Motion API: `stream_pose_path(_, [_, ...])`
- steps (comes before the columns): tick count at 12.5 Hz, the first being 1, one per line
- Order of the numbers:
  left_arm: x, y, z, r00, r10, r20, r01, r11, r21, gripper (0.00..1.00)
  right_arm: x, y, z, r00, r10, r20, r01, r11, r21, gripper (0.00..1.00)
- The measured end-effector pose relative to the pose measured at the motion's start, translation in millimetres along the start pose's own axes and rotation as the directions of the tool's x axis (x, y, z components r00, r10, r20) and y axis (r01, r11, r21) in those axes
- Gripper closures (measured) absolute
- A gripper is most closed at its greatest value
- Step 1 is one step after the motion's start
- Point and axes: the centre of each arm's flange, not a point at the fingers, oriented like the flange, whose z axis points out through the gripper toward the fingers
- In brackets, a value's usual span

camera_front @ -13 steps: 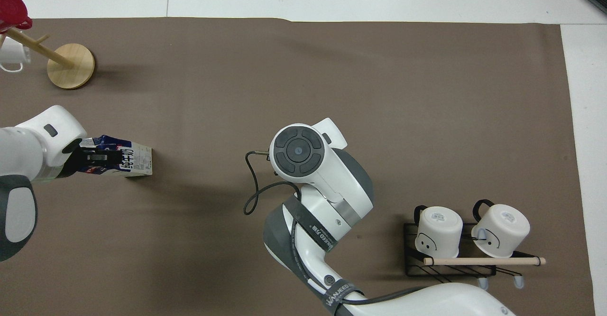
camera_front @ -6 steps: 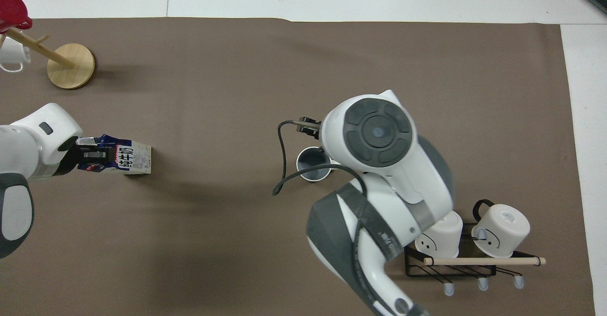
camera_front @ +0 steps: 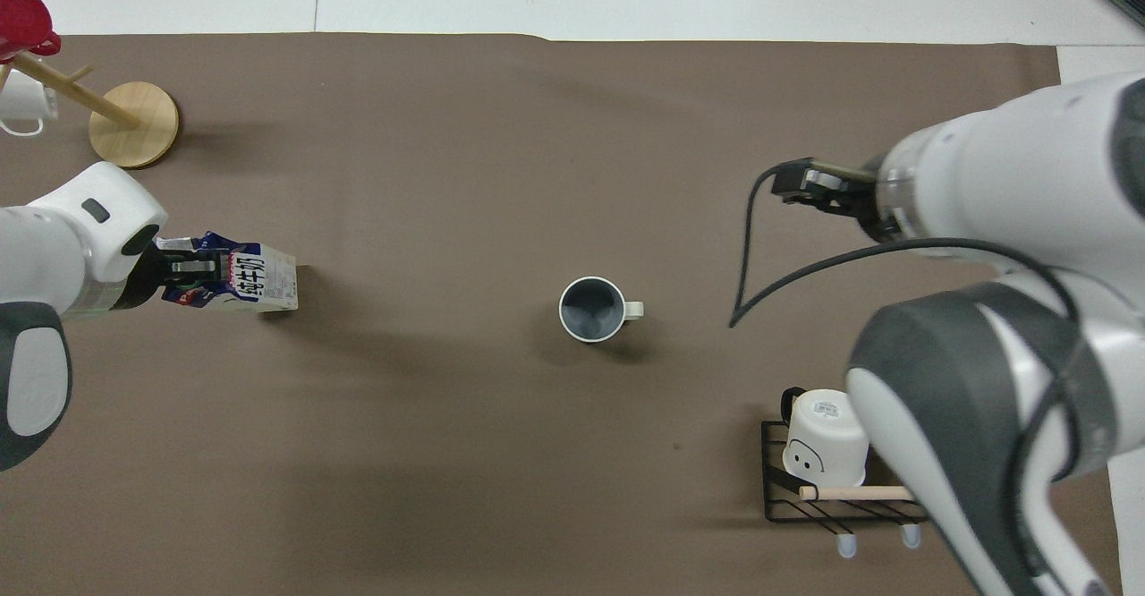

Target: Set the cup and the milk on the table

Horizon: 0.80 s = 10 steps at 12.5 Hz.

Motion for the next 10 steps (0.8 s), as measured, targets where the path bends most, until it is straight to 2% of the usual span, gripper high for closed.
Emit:
stream_pose_path(2, [3, 52, -11, 0.999, -0.036, 0.000, 0.036, 0.999, -0.016, 0.59, 19, 58, -12, 0.999, -0.038, 0.012, 0.039, 0.999, -0.022, 0.00])
stream_pose_path(4, [-5, 104, -14, 0.998, -0.057, 0.005, 0.057, 0.998, -0.032, 0.59, 22, 90, -23, 0.998, -0.052, 0.035, 0.054, 0.998, -0.039, 0.00])
stream_pose_path(10, [-38, 198, -11, 0.998, -0.062, 0.020, 0.063, 0.996, -0.060, 0.59, 7, 103, -72, 0.989, -0.063, 0.135, 0.074, 0.994, -0.074, 0.00])
